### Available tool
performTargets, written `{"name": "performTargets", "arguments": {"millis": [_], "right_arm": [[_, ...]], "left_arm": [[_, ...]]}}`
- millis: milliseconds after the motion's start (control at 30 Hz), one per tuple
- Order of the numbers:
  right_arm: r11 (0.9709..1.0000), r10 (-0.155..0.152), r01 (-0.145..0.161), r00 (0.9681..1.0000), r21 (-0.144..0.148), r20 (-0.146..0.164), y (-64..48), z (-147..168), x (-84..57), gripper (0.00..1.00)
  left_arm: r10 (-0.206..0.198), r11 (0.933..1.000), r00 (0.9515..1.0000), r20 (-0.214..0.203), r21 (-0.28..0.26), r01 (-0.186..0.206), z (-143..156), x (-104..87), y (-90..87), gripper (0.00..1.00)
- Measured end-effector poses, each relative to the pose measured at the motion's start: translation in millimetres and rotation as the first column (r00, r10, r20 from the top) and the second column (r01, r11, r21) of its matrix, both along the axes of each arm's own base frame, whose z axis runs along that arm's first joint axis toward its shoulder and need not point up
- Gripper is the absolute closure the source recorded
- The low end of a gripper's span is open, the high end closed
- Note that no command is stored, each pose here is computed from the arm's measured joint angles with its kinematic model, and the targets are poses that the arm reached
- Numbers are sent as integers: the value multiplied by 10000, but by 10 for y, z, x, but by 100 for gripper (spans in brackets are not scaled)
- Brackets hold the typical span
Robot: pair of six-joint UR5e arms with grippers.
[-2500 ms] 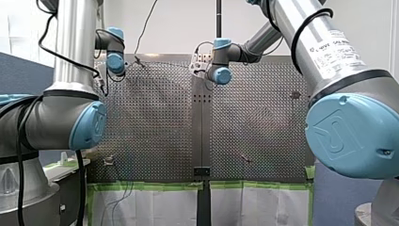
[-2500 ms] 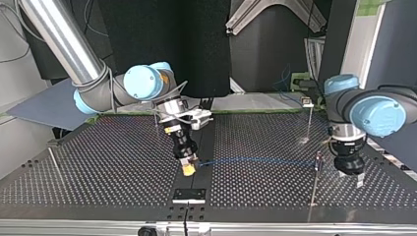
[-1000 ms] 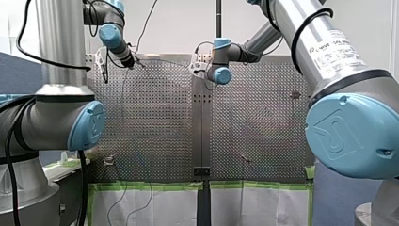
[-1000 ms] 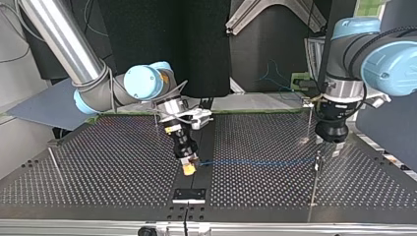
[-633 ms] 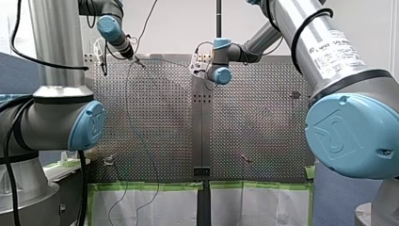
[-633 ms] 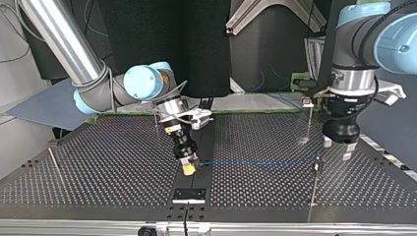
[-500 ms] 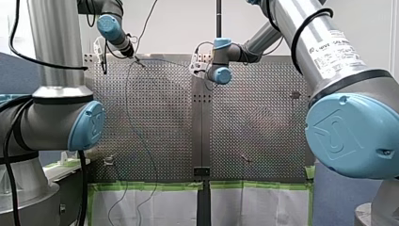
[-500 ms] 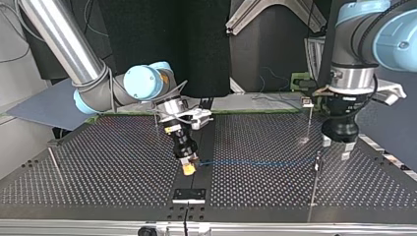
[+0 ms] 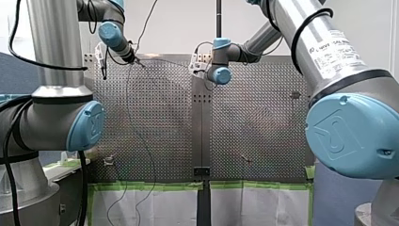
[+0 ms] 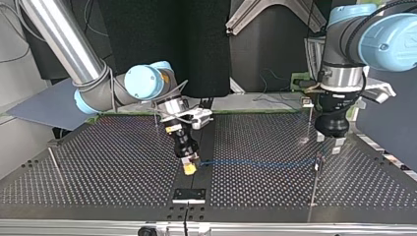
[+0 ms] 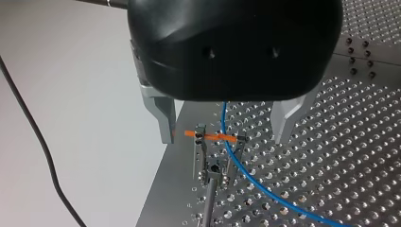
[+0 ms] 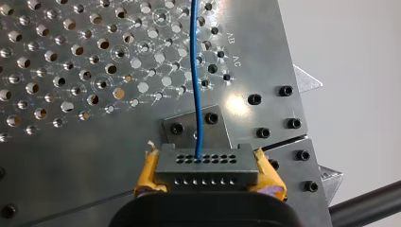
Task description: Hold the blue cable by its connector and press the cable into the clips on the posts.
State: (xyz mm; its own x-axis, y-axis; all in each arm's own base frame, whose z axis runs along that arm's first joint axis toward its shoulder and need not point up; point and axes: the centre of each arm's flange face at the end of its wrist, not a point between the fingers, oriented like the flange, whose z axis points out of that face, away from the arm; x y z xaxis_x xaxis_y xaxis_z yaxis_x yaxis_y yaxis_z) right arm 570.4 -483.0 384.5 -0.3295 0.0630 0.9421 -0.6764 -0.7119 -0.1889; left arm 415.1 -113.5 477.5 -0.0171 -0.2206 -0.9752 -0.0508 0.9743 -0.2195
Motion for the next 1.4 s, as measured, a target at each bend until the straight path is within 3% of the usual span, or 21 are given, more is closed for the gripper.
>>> {"name": "performTargets", "arguments": {"millis": [1400], "right_arm": [[10000, 8, -8, 10000, 84, 25, -16, -11, -15, 100]], "left_arm": [[92, 9999, 10000, 0, 144, -92, -48, -8, -20, 0]]}}
